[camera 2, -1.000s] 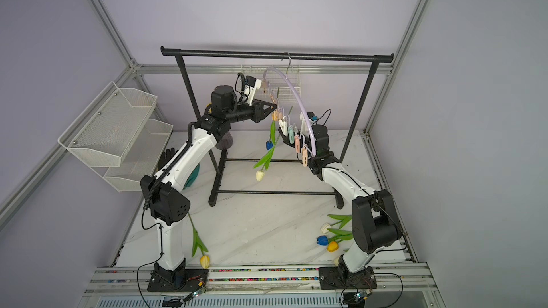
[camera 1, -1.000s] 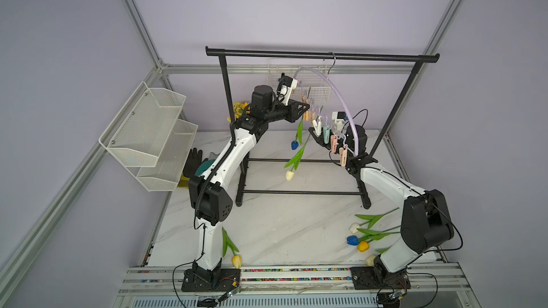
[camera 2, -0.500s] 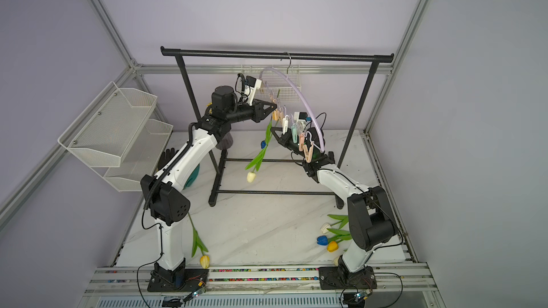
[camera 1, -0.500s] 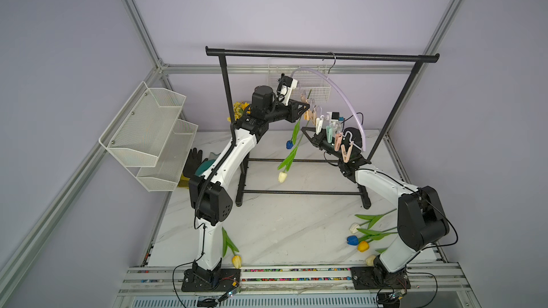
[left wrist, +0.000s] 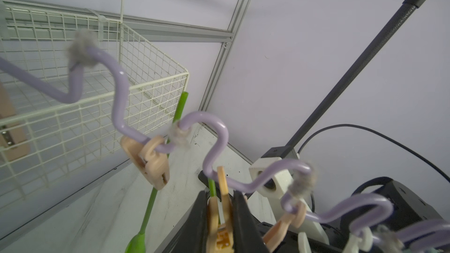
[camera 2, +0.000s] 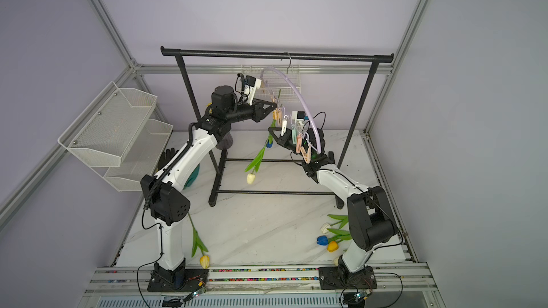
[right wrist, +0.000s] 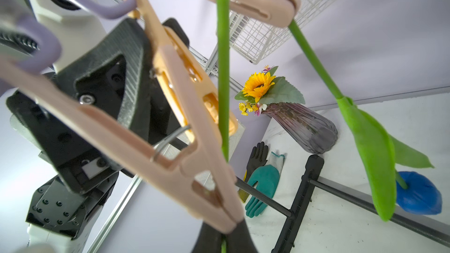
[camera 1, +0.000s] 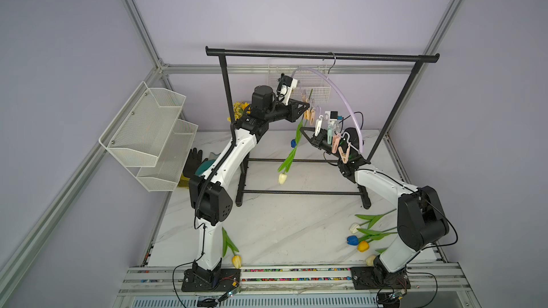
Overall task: Dry the flowers on a clothes hanger
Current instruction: Clamp the flower onto the hanger.
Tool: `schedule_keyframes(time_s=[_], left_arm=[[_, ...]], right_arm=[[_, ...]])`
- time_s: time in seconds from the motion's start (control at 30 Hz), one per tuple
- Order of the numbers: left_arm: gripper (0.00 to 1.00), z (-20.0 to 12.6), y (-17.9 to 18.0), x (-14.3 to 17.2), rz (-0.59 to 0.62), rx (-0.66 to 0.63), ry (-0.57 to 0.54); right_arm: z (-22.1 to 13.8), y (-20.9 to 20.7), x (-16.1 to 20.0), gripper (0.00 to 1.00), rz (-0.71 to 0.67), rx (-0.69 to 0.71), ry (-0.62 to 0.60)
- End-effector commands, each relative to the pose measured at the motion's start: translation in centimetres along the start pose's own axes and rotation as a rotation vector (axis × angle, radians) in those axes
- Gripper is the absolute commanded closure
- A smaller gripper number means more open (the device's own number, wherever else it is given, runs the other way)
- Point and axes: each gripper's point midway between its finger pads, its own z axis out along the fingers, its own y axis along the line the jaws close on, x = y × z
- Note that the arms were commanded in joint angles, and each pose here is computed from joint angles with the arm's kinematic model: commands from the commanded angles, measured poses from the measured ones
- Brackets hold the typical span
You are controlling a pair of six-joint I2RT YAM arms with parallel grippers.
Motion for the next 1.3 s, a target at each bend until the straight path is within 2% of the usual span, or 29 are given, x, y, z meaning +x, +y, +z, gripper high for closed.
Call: schedule_keyframes(time_s=[0.0,0.93,1.27], left_arm=[[0.83,-0.3,-0.9,-1.0,0.016,0.016,-0.03],[0.85,-0.2,-1.2,-0.9,0.003,0.036,-0.033],[0.61,-0.5,-1.8,-1.4,0.022,0.056,-0.044]], right_arm=[[0.4,1.0,-0.1,1.0,-0.038,-0.04,0.005],[0.1,1.9,-1.5,1.0,-0.159,0.038,0.0],[0.2,2.1,-1.9,1.0,-0.171,0.048,-0.003]])
